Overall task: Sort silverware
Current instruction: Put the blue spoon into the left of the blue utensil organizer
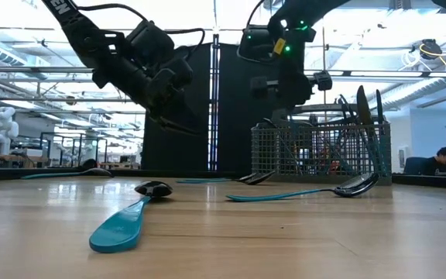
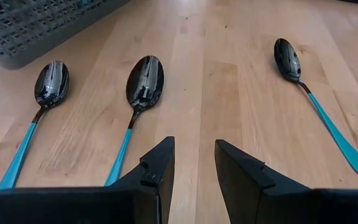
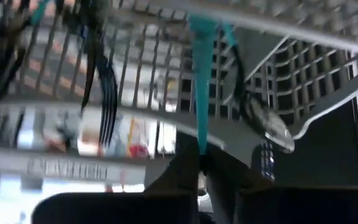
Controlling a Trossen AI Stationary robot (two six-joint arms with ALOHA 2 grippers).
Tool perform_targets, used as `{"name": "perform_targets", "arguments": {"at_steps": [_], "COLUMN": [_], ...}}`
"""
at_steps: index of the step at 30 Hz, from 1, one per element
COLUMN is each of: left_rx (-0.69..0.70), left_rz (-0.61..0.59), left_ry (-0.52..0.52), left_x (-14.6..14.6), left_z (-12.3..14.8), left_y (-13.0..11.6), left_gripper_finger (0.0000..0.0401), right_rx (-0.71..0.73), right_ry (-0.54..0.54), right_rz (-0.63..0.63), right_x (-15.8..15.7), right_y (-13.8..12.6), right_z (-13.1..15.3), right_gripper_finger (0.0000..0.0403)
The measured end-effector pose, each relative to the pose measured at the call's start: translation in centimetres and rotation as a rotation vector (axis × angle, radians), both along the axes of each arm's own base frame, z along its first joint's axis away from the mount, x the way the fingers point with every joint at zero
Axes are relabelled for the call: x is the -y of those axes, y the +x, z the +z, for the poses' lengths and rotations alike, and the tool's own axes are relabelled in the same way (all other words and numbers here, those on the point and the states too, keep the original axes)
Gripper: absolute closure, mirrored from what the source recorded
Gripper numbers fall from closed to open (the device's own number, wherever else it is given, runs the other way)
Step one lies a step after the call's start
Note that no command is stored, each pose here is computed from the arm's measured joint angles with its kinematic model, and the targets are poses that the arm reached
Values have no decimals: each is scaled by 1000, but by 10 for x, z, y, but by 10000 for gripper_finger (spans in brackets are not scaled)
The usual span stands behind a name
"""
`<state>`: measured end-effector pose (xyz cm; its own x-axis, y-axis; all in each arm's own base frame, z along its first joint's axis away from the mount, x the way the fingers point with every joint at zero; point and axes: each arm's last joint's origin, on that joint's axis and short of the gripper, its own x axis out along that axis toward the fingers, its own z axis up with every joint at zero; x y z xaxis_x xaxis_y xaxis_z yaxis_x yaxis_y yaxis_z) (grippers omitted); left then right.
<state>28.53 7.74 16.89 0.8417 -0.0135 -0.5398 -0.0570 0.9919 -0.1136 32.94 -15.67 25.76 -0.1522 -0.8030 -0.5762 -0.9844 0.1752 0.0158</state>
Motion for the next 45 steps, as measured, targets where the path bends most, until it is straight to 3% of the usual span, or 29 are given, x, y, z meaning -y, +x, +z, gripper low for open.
{"name": "perform_targets", "arguments": {"at_steps": [11,18,22,28,33,35,40,45], "left_rx": [-16,-17,-17,0,22,57,137,237], "left_rz": [0,0,0,-44,-57,-61,-69,-71], "left_ry": [-5,-5,-6,-32,-33,-15,30,64], "left_x": [0,0,0,2,6,8,11,10], "left_z": [-1,-1,-2,2,24,37,59,67], "left_y": [-1,-1,-1,-2,-15,-21,-31,-26], "left_gripper_finger": [290,290,290,290,290,290,290,290], "right_rx": [103,134,280,482,603,711,1018,929], "right_ry": [55,25,-86,-101,46,96,304,572], "right_rz": [-49,-77,-170,-261,-263,-318,-679,-1061], "right_x": [1,2,1,-13,-46,-61,-95,-130], "right_y": [0,0,4,9,18,22,25,16], "right_z": [-2,-1,2,5,4,4,-1,-9], "right_gripper_finger": [328,301,299,309,313,314,314,314]}}
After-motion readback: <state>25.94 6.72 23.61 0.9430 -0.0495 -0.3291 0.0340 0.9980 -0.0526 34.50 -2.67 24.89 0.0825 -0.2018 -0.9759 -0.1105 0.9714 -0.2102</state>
